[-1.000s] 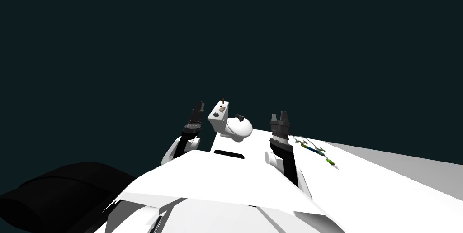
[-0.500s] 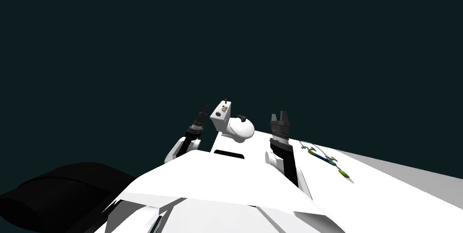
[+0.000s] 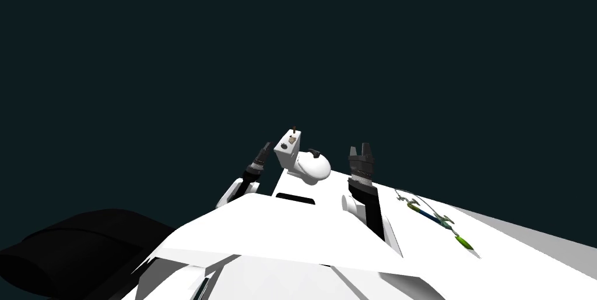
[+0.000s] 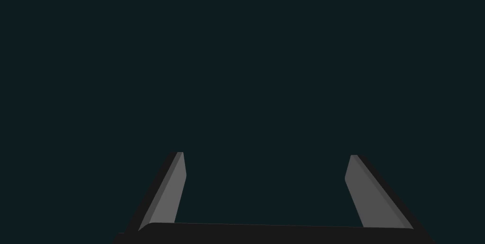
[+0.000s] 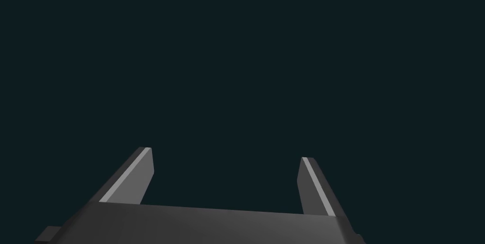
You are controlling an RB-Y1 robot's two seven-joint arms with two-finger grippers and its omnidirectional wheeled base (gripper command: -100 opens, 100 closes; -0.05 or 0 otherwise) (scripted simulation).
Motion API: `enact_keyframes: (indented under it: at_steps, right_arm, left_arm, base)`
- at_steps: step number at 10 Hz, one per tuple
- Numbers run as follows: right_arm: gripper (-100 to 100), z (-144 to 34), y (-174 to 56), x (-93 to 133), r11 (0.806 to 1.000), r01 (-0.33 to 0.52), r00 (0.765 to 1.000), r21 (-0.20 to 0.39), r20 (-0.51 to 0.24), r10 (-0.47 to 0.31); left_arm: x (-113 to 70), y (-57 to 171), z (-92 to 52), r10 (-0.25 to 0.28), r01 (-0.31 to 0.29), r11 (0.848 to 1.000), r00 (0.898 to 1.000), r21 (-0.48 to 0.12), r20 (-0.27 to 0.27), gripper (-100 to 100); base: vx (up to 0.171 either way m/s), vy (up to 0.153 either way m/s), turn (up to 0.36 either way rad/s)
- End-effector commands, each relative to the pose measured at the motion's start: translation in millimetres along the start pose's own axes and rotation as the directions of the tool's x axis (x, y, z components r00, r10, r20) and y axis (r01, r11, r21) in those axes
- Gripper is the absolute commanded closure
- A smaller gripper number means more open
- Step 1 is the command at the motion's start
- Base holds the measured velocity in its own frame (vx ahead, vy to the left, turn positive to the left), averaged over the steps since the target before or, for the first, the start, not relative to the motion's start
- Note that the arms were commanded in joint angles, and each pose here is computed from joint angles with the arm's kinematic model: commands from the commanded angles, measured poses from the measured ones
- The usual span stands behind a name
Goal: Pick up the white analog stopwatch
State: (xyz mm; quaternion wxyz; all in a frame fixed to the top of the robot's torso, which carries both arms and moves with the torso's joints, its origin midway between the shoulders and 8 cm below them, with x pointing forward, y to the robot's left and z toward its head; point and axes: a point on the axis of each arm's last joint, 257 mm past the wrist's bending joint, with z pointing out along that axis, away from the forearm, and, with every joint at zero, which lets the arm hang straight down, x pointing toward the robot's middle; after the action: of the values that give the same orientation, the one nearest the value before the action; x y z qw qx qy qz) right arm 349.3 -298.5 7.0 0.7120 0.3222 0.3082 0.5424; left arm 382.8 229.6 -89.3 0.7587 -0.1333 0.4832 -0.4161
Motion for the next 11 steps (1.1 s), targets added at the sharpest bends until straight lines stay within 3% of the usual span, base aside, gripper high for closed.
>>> enact_keyframes:
  at_steps: [1,6,11]
  right_arm:
    - [0,0.0,0.0,0.0,1.000,0.000,1.000,0.000,0.000,0.000]
    - [0,0.0,0.0,0.0,1.000,0.000,1.000,0.000,0.000,0.000]
    - [0,0.0,0.0,0.0,1.000,0.000,1.000,0.000,0.000,0.000]
  left_arm:
    - [11.8,12.9,-5.1,0.021,-0.022,0.999,0.999,-0.027,-0.030,-100]
    - [42.0,49.7,-22.1,0.058,-0.068,0.993,0.993,-0.098,-0.101,-100]
    - [58.4,84.4,-37.6,0.056,-0.078,0.982,0.990,-0.172,-0.130,-100]
  base:
    - [-0.002,-0.010,0.111]
    - [0.014,-0.001,0.043]
    - [0.044,0.019,-0.064]
